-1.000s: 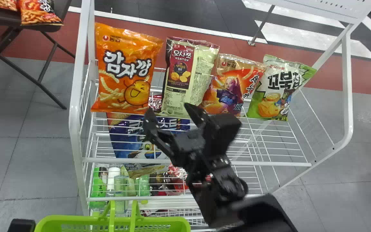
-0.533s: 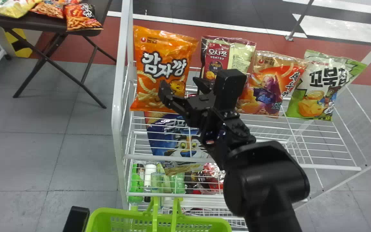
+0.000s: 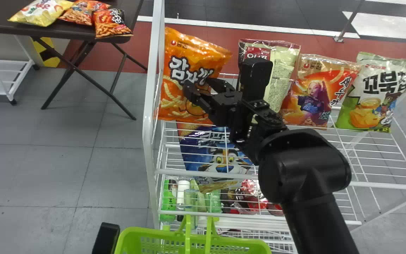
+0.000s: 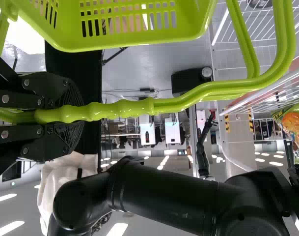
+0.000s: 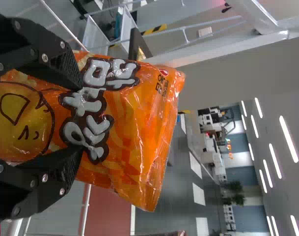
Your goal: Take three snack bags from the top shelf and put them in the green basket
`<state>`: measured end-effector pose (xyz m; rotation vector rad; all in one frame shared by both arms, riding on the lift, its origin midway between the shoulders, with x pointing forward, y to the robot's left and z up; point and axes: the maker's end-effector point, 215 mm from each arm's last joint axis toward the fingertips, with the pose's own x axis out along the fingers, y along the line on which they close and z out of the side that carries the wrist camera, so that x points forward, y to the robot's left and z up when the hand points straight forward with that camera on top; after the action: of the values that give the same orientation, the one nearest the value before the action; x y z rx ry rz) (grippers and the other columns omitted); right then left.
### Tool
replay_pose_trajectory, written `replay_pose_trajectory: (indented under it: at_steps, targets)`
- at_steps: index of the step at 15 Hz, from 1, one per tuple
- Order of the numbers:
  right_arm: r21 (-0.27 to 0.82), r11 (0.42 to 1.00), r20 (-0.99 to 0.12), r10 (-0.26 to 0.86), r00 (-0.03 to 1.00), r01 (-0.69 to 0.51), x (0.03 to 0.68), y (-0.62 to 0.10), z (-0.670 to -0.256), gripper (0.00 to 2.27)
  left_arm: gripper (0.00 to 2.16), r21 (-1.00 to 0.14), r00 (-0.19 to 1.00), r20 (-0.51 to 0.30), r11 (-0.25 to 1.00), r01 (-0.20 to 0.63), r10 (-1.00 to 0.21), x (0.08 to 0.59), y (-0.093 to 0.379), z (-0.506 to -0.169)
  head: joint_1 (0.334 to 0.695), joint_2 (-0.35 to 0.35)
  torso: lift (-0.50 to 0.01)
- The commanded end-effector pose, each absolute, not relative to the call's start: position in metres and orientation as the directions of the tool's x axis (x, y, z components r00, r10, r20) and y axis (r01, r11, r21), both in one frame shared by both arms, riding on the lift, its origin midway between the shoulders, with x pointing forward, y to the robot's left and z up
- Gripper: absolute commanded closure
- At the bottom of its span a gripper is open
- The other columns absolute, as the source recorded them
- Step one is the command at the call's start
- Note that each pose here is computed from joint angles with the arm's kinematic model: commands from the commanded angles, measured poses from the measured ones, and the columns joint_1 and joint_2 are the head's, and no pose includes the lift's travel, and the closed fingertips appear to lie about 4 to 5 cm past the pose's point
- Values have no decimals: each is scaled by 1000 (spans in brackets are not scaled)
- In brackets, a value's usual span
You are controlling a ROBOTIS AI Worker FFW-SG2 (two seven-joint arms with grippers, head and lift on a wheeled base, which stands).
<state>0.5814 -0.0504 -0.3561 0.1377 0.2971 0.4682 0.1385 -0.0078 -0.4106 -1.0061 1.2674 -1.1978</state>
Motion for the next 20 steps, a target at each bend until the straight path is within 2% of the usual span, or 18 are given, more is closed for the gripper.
replay_pose_trajectory:
  at_steps: [1, 6, 9, 10, 13, 16, 17, 20]
  targets:
    - [224, 875, -285, 481, 829, -430, 568, -48, -367, 2051, 1544, -986, -74, -148, 141, 87, -986, 138, -8, -411, 695, -93, -28]
    - [192, 882, -210, 466, 860, -431, 523, -57, -325, 2115, 1544, -986, -69, -145, 138, 94, -987, 141, -7, -409, 695, -99, -28]
    - [134, 911, -170, 408, 897, -390, 492, -83, -297, 2115, 1544, -985, -66, -148, 141, 100, -987, 142, -6, -408, 695, -112, -28]
    - [132, 920, -171, 388, 906, -369, 476, -95, -290, 2115, 1544, -984, -63, -149, 142, 106, -987, 144, -5, -406, 695, -136, -28]
    - [117, 951, -253, 306, 918, -285, 425, -147, -288, 2111, 1544, -982, -46, -149, 142, 122, -988, 151, -1, -402, 695, -193, -28]
    - [98, 971, -359, 240, 902, -219, 369, -188, -305, 2111, 1544, -980, -32, -152, 147, 137, -988, 158, 2, -399, 695, -311, -28]
    - [116, 969, -430, 246, 869, -217, 348, -193, -321, 2111, 1544, -980, -24, -149, 144, 137, -989, 160, 3, -398, 695, -345, -28]
    - [196, 951, -543, 308, 782, -238, 292, -198, -348, 2111, 1544, -981, -19, -142, 138, 135, -990, 161, -1, -396, 695, -350, -28]
